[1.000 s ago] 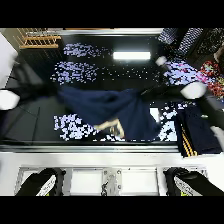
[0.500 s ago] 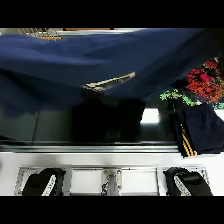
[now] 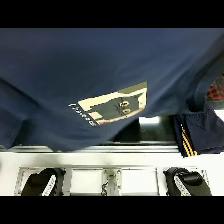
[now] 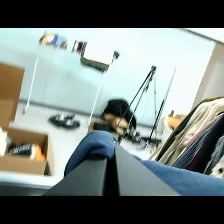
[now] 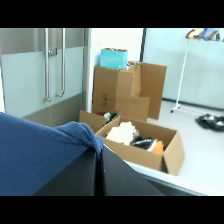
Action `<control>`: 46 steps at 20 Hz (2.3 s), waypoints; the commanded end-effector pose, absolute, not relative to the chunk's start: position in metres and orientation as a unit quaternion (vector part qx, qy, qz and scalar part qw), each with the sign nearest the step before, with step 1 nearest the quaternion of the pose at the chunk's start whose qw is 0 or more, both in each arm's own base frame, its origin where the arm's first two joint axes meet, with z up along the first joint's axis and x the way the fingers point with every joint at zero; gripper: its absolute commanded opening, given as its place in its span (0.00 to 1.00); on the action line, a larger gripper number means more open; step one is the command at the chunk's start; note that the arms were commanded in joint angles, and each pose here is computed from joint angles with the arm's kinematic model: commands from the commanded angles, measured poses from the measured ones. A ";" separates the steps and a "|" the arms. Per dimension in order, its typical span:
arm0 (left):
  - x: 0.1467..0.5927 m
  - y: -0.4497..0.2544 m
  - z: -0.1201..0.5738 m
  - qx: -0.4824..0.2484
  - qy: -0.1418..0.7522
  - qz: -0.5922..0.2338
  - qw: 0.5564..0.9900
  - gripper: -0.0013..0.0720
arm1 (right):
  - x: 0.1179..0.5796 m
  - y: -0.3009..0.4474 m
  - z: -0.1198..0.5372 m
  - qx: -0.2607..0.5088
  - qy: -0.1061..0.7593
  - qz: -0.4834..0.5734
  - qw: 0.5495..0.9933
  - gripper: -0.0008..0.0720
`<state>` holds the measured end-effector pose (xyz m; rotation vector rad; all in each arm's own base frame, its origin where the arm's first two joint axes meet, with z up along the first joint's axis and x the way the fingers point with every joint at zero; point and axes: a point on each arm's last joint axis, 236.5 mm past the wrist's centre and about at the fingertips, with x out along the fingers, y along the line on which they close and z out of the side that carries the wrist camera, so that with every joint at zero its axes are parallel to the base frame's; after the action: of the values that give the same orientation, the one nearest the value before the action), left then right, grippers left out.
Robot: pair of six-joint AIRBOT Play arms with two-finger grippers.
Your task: Fold the clothes and pants, and hang the long-sleeved shirts on hangers.
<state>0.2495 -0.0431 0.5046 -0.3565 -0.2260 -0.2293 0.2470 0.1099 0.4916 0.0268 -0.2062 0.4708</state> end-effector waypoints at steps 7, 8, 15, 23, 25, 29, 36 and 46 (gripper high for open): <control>0.499 -0.068 0.366 -0.179 -0.007 -0.090 0.980 0.03 | 0.467 0.083 0.318 0.061 0.122 0.121 0.983 0.03; 0.521 -0.084 0.345 -0.166 0.007 -0.098 0.981 0.03 | 0.492 0.076 0.296 0.059 0.133 0.106 0.984 0.03; 0.597 -0.131 0.218 -0.121 0.204 -0.128 0.963 0.88 | 0.556 0.005 0.186 0.148 0.219 0.019 0.964 0.87; 0.485 0.004 0.100 -0.172 0.475 0.004 0.863 0.86 | 0.450 -0.028 0.170 0.101 0.334 0.013 0.937 0.65; 0.423 0.022 0.048 -0.210 0.529 0.047 0.821 0.86 | 0.418 -0.019 0.142 0.108 0.366 0.017 0.924 0.65; 0.301 0.030 -0.041 -0.277 0.604 0.120 0.738 0.86 | 0.375 -0.005 0.101 0.132 0.395 0.022 0.909 0.65; 0.239 0.058 -0.084 -0.400 0.528 0.245 0.709 0.86 | 0.357 0.006 0.083 0.157 0.404 0.030 0.901 0.65; 0.252 0.049 -0.127 -0.471 0.524 0.263 0.659 0.86 | 0.364 0.010 0.091 0.176 0.385 0.035 0.905 0.65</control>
<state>0.2458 0.0485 -0.1171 -1.0162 1.2024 0.5742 0.3628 0.0096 0.0899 0.3558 0.8032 0.0707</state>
